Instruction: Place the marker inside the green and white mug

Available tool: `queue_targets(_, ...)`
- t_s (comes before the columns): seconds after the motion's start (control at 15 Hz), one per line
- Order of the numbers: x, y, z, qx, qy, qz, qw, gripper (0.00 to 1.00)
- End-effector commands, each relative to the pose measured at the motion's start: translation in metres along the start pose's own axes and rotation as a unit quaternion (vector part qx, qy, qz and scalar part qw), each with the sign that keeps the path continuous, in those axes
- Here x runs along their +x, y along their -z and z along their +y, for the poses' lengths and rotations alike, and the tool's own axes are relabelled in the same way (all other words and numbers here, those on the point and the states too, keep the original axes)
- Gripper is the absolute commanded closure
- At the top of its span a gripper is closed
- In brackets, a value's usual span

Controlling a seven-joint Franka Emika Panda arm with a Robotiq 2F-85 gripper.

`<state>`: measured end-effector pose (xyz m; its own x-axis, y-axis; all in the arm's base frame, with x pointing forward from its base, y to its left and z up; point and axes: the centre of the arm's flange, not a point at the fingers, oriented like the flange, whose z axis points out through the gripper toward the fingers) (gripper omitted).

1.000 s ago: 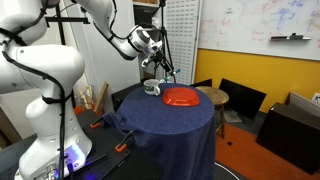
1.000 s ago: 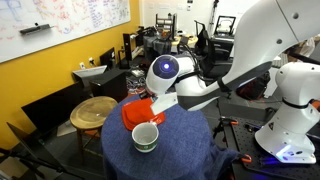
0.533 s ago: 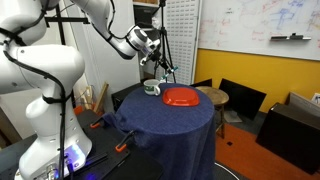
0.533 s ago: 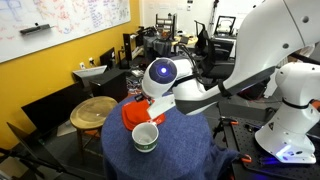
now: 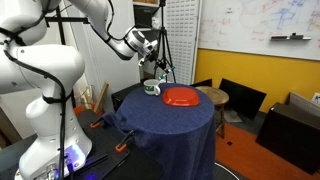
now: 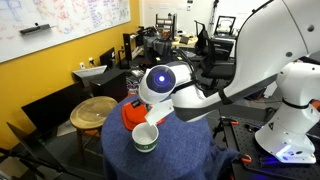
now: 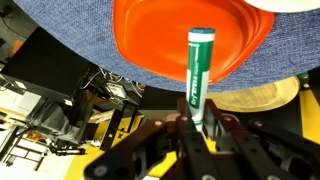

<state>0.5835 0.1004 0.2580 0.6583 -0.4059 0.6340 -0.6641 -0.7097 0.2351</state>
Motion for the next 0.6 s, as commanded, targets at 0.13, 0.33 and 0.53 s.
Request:
queue_targets(0.13, -0.002, 0.005, -0.020, 0.009, 0.022, 0.007, 0.9997, 0.95)
queue_targets(0.33, -0.006, 0.007, -0.030, 0.017, 0.033, 0.006, 0.9993, 0.95)
queue_targets(0.53, -0.010, 0.008, -0.040, 0.024, 0.044, 0.003, 0.9988, 0.95)
